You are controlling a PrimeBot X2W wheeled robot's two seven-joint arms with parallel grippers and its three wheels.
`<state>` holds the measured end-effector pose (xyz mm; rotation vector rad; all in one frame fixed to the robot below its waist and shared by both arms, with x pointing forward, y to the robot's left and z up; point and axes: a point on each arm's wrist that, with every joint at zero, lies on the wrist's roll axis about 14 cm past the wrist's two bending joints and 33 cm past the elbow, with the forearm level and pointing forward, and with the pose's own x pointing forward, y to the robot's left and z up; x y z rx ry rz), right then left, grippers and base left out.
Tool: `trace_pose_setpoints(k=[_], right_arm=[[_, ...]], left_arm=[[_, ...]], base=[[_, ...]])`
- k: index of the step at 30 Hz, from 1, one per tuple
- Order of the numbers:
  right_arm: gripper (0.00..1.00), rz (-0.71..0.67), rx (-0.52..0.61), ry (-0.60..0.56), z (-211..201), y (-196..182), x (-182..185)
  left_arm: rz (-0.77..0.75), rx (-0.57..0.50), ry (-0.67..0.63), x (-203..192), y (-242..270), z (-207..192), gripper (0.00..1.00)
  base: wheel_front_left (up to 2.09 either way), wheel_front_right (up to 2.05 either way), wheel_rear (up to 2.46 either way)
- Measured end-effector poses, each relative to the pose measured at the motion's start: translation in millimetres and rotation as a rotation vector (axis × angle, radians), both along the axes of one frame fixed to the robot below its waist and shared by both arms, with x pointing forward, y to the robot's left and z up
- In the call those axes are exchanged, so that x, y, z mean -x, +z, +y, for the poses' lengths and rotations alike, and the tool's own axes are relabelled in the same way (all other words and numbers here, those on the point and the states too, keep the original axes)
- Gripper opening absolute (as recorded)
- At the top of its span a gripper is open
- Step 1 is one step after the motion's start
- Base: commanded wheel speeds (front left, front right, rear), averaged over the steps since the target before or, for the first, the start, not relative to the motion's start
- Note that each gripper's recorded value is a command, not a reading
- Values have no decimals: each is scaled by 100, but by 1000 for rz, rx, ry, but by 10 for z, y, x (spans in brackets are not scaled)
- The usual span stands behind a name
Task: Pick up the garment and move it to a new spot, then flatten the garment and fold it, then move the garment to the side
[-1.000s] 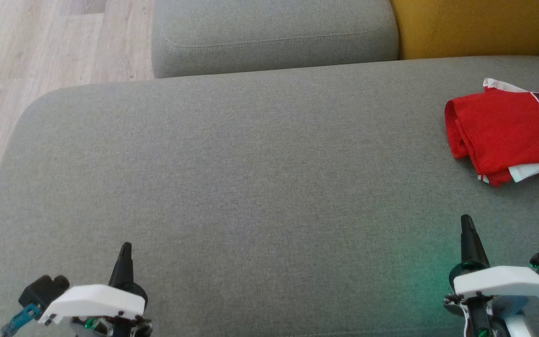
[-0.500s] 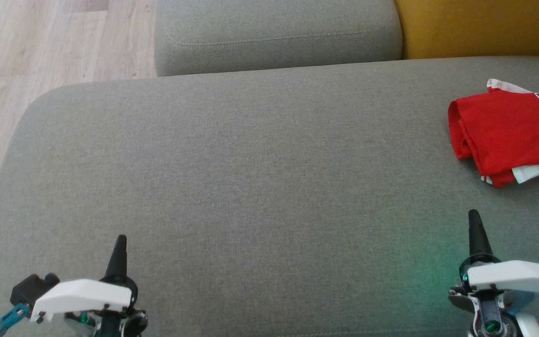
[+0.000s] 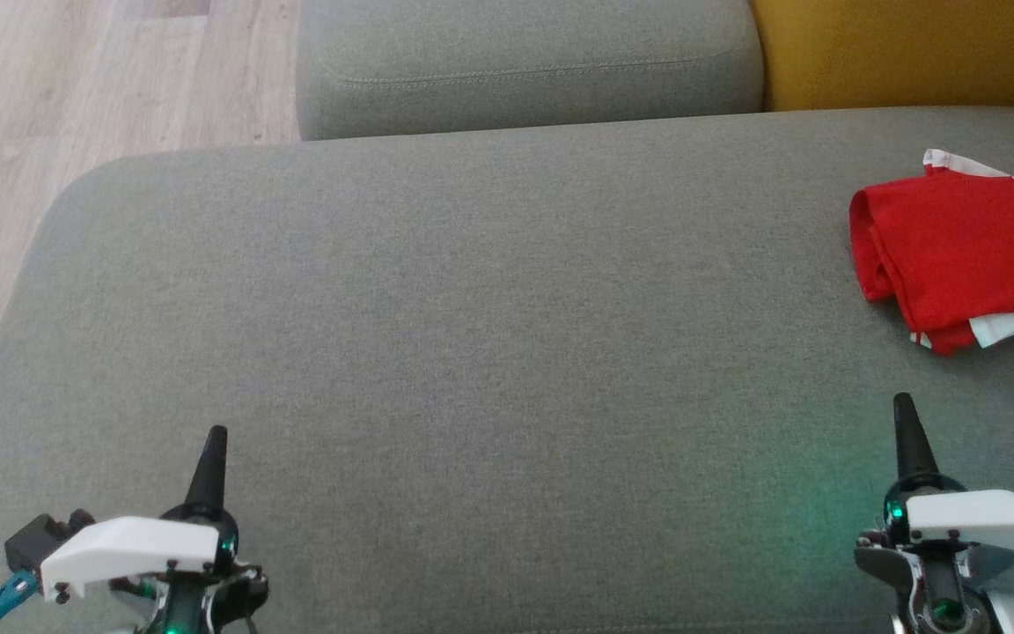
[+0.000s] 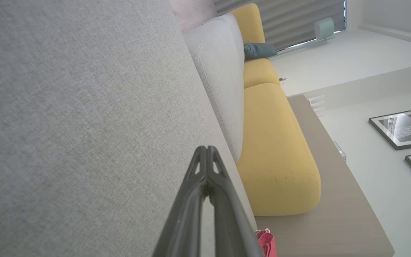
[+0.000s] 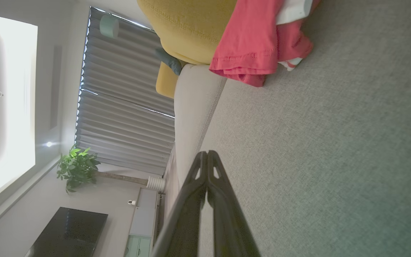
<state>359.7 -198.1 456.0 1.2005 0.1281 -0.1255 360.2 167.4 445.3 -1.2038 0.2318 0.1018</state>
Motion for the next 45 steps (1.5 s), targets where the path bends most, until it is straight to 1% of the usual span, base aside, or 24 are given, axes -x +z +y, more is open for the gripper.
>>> trace_pose_setpoints(k=[13, 33, 45], right_arm=[[0, -20, -128, -20, -27, 55, -41], [0, -68, -356, -47, -74, 167, -119], [0, -73, -368, -51, -91, 179, -121]], left_arm=[[-17, 127, 35, -22, 49, 76, 0], [-113, 347, 83, -123, 275, 218, 0], [-115, 358, 84, -125, 281, 227, 0]], base=[[0, 0, 0], [0, 0, 0], [0, 0, 0]])
